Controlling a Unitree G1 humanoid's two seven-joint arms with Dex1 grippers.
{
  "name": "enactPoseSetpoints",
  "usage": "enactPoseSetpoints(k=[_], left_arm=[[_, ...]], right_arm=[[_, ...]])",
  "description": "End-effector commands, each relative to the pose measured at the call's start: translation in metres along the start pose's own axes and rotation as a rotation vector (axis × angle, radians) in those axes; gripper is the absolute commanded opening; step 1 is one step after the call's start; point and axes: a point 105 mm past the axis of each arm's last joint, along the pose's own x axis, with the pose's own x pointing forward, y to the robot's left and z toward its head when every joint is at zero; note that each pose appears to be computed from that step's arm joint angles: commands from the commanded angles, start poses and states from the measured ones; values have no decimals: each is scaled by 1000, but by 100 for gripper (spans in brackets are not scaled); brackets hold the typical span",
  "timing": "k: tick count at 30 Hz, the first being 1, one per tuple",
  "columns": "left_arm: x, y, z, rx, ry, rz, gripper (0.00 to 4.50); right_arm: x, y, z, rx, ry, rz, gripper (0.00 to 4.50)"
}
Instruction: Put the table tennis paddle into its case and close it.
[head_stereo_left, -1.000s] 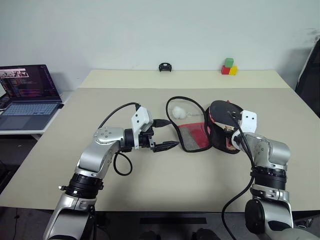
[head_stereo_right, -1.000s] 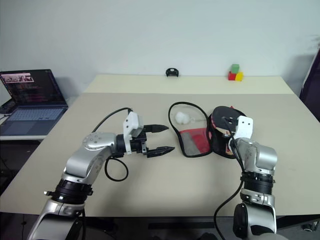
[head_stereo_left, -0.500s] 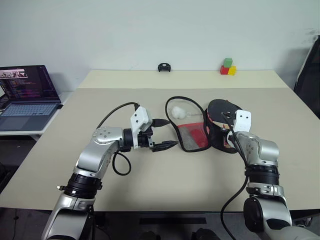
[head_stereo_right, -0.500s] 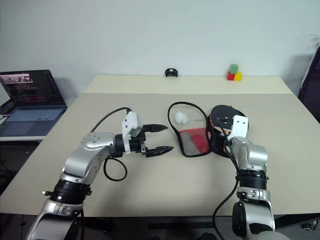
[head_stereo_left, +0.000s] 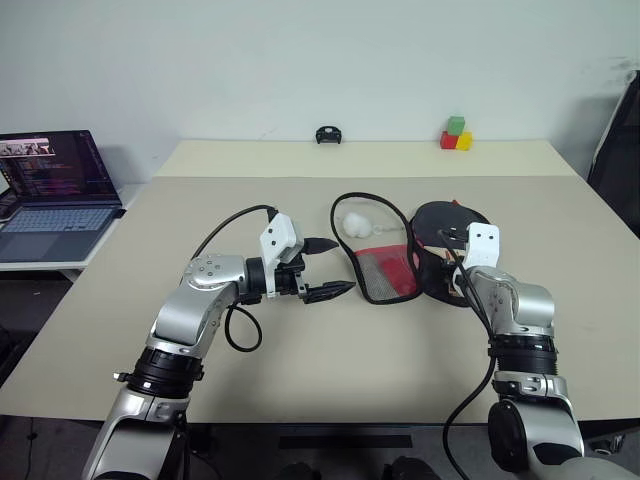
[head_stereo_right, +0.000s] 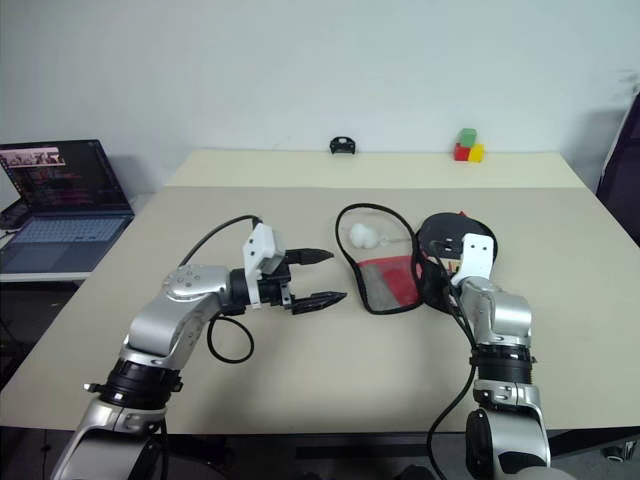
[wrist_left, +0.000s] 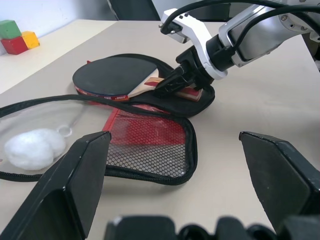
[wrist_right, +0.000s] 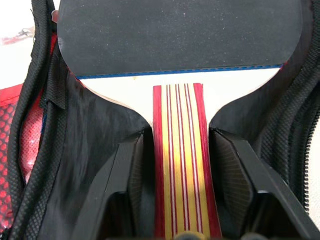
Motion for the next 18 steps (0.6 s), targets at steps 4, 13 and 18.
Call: enactPoseSetpoints(k=[4,13,18], left_arm=[[-4,1,15,52,-43,15,450],[-3,1,14,50,-45,16,450],[-2,1,14,48,-47,14,450]], right_arm=[[0,-3,-3,-15,2,-1,231],[-1,-3,-14,-23,23,-1,194],[-2,-7,-13,-31,17,-12,113]])
